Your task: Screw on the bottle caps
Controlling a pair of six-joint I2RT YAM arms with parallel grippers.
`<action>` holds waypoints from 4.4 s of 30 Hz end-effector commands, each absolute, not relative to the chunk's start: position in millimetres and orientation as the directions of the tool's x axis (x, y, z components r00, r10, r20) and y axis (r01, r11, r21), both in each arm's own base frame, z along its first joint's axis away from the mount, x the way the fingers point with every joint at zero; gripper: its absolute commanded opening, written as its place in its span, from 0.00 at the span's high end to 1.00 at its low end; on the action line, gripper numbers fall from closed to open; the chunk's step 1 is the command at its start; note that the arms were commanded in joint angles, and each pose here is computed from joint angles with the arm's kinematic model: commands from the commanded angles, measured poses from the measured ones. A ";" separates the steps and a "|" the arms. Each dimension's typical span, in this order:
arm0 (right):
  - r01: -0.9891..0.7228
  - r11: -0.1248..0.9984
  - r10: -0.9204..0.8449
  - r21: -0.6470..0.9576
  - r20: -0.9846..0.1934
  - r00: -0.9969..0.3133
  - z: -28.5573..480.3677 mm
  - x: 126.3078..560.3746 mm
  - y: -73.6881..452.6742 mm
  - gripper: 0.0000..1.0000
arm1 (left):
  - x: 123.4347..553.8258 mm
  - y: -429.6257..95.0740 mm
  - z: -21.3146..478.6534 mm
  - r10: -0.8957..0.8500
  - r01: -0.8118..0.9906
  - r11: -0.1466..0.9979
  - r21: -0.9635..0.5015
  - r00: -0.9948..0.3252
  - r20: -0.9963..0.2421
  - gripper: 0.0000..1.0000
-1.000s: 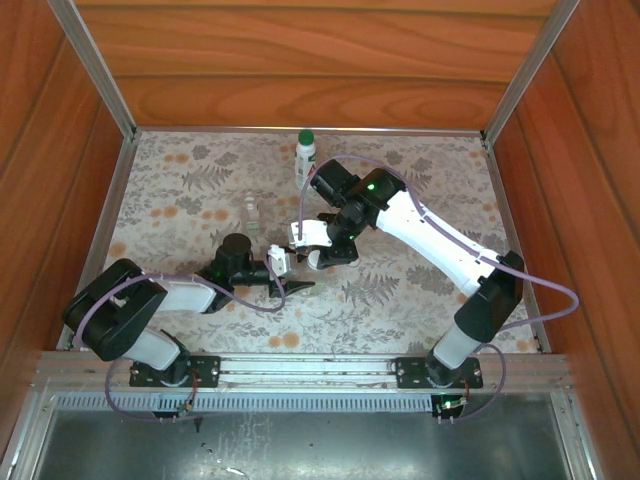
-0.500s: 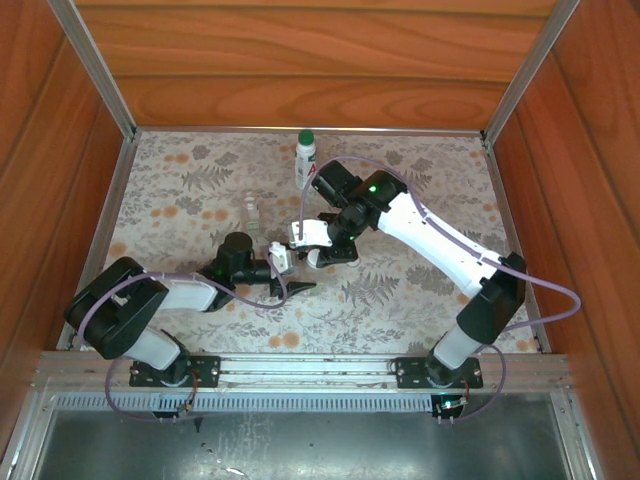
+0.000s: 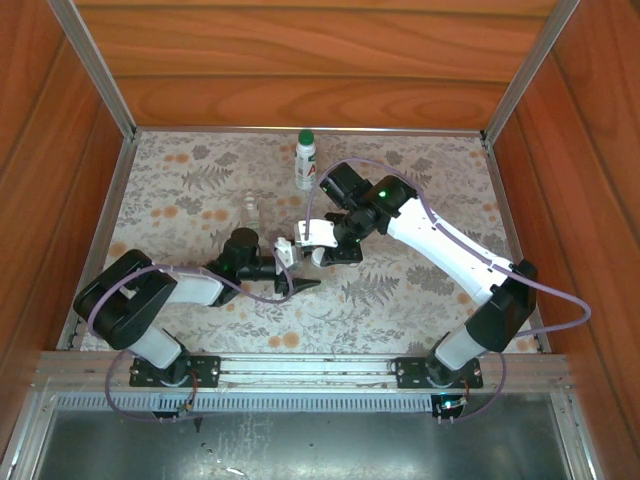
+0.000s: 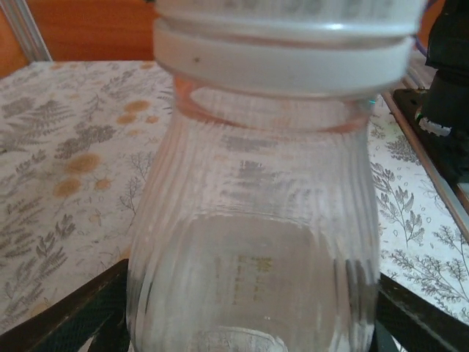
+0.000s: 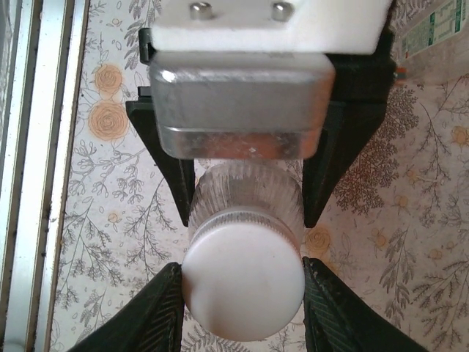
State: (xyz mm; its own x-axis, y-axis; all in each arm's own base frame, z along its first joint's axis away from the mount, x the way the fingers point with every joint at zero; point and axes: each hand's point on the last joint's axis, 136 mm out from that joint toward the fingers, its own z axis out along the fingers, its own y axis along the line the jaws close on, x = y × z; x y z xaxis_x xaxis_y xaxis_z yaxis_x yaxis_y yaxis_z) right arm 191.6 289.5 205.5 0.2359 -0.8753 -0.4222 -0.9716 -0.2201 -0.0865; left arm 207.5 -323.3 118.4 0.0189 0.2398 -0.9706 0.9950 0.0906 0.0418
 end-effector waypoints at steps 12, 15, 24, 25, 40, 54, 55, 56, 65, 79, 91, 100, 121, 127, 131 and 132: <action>-0.987 -0.152 -0.905 -0.045 -0.396 0.158 193.9 191.1 284.3 0.65 | 214.7 -328.6 120.3 0.243 0.992 0.113 0.057 0.028 -0.970 0.40; -0.998 -0.041 -0.902 -0.051 -0.428 0.059 199.0 199.7 290.7 0.70 | 226.0 -325.9 124.4 0.251 0.980 0.178 0.088 0.041 -0.967 0.41; -0.754 0.655 -0.675 -0.056 -0.493 -0.549 219.4 261.5 281.2 0.79 | 274.8 -312.9 146.0 0.278 0.882 0.433 0.187 0.066 -0.958 0.42; -0.691 0.722 -0.616 -0.031 -0.484 -0.621 219.4 263.6 277.7 0.80 | 275.6 -313.1 146.7 0.279 0.879 0.437 0.191 0.069 -0.958 0.42; -0.822 0.567 -0.704 0.061 -0.483 -0.521 234.2 224.1 279.1 0.31 | 240.4 -316.7 139.6 0.267 0.938 0.293 0.184 0.104 -0.958 0.42; -0.960 -0.197 -0.786 -0.200 -0.552 0.276 248.4 162.4 290.5 0.30 | 192.6 -317.1 141.4 0.211 0.979 0.062 0.192 0.175 -0.962 0.42; -0.958 -0.208 -0.788 -0.197 -0.546 0.284 247.3 162.6 292.8 0.30 | 191.9 -317.3 141.4 0.210 0.980 0.059 0.189 0.173 -0.962 0.42; -0.957 -0.215 -0.791 -0.196 -0.539 0.288 246.1 164.3 294.7 0.31 | 191.7 -317.6 142.3 0.208 0.980 0.056 0.189 0.174 -0.963 0.42; -0.957 -0.252 -0.816 -0.142 -0.500 0.289 231.1 165.6 303.4 0.41 | 192.6 -317.2 140.5 0.214 0.981 0.064 0.182 0.164 -0.963 0.42; -0.967 -0.227 -0.833 -0.118 -0.491 0.255 225.5 166.5 304.2 0.69 | 197.6 -317.8 141.9 0.217 0.983 0.089 0.159 0.136 -0.967 0.42; -0.939 0.342 -0.782 -0.026 -0.562 -0.269 225.5 207.0 312.4 1.00 | 227.4 -316.4 145.6 0.240 0.959 0.241 0.148 0.088 -0.967 0.42; -0.804 0.591 -0.672 0.060 -0.515 -0.533 220.0 212.6 302.1 1.00 | 229.7 -316.4 145.4 0.245 0.956 0.251 0.153 0.091 -0.965 0.42; -0.978 0.172 -0.439 -0.119 -0.898 0.032 281.2 158.6 314.2 0.21 | 188.1 -309.9 182.1 0.115 0.993 0.083 0.089 0.079 -0.990 0.42; -0.978 0.171 -0.437 -0.117 -0.899 0.031 273.6 161.9 318.9 0.32 | 183.2 -312.2 187.1 0.100 0.994 0.043 0.097 0.092 -0.991 0.42; -0.976 0.175 -0.447 -0.128 -0.894 0.037 269.4 165.3 320.9 0.42 | 182.2 -312.9 189.8 0.094 0.995 0.032 0.098 0.094 -0.991 0.42; -0.976 0.178 -0.448 -0.129 -0.893 0.036 269.6 166.1 320.7 0.46 | 181.7 -312.9 190.2 0.093 0.995 0.032 0.098 0.095 -0.991 0.42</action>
State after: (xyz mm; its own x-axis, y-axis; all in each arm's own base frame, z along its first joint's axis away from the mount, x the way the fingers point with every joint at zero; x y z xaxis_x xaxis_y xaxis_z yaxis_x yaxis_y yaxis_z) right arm 164.0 317.1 263.6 0.0006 -0.4740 -0.8805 -0.9761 0.1910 -0.1035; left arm 185.6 -311.7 179.2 0.0749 0.1249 -0.9893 0.9943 0.0664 0.0836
